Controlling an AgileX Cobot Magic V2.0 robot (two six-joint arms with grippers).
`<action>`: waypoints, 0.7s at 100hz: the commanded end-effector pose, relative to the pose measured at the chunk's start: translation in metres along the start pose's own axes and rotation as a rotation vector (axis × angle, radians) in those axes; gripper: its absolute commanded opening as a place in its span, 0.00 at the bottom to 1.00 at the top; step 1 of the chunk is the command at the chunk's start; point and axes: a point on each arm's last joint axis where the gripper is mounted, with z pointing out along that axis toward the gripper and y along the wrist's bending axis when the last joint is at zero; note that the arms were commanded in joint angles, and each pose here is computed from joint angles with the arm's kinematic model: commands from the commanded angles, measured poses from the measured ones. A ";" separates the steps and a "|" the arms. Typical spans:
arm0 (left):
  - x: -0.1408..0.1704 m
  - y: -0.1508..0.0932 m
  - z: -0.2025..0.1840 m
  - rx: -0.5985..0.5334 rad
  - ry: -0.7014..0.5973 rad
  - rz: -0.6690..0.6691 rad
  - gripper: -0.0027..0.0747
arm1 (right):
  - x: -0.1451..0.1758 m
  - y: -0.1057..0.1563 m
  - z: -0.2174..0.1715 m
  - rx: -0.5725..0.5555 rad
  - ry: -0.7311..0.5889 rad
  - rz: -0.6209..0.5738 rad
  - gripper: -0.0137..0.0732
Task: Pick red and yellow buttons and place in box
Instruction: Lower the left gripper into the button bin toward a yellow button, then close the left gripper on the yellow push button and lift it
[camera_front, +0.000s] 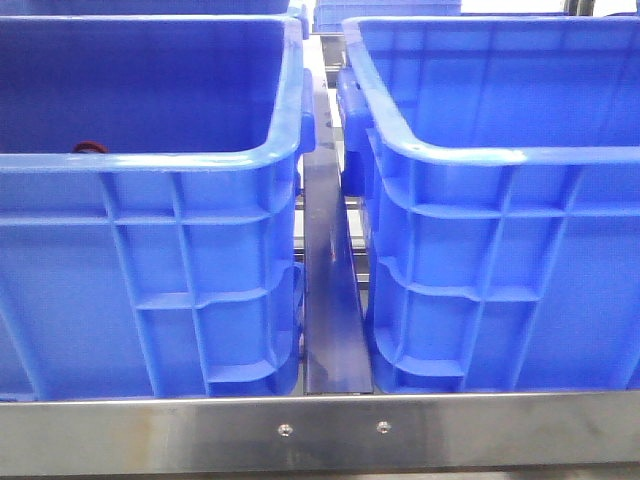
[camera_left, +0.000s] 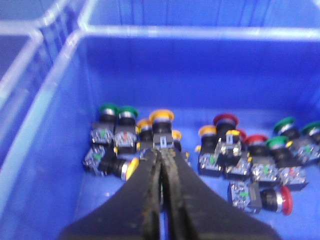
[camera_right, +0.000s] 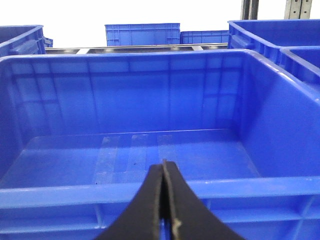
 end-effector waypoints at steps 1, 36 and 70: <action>-0.027 -0.002 0.013 0.008 -0.027 -0.032 0.12 | -0.007 0.001 -0.002 -0.015 -0.097 -0.004 0.04; -0.057 -0.003 0.084 -0.003 0.223 -0.034 0.79 | -0.007 0.001 -0.002 -0.015 -0.097 -0.004 0.04; -0.063 -0.004 0.155 -0.016 0.609 -0.039 0.79 | -0.007 0.001 -0.002 -0.015 -0.097 -0.004 0.04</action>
